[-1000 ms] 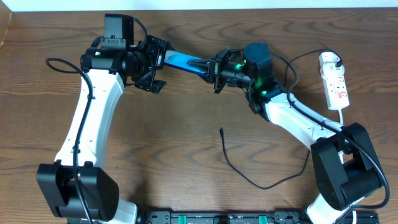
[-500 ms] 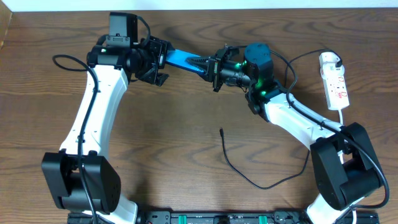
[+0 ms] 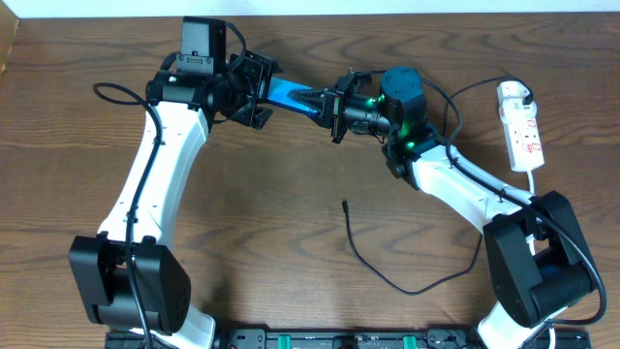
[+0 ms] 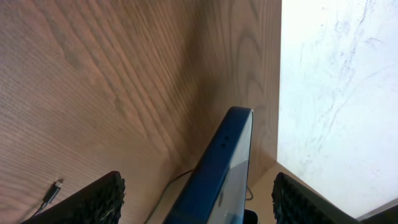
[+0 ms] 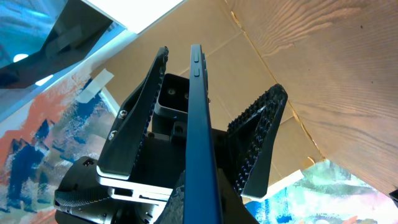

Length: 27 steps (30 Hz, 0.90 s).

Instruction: Plug charger to phone and switch on socket

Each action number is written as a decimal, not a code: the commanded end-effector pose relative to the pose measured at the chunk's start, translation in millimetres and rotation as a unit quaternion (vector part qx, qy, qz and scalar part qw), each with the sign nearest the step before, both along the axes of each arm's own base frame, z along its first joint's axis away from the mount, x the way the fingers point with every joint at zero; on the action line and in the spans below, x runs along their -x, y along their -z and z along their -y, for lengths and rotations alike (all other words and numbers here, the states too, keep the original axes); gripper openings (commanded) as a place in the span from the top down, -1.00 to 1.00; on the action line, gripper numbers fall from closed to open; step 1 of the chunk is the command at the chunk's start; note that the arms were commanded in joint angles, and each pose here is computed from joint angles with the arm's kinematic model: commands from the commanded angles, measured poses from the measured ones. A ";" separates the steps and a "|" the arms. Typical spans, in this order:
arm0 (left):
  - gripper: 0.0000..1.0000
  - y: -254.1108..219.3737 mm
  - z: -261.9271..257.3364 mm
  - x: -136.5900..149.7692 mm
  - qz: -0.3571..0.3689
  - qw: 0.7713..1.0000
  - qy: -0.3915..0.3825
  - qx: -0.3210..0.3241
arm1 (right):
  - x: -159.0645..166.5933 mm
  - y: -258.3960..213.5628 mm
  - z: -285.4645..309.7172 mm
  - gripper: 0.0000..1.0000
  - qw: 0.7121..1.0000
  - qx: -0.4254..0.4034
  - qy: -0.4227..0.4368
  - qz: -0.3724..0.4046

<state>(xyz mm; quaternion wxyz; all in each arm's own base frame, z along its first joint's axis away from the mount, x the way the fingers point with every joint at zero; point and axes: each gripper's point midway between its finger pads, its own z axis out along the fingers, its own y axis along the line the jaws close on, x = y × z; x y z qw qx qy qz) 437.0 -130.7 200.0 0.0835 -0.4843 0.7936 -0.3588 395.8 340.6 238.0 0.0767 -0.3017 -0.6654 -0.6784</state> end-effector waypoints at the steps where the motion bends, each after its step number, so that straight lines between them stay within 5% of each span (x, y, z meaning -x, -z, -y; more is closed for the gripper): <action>1: -0.51 4.5 -2.9 -5.2 -0.001 1.000 -0.006 -0.005 | 3.6 -14.1 -3.7 0.97 1.000 -0.012 -0.010 0.016; 27: -0.48 0.8 -14.9 -12.5 0.010 1.000 -0.019 0.000 | -7.9 2.1 9.2 0.97 1.000 0.009 0.013 -0.023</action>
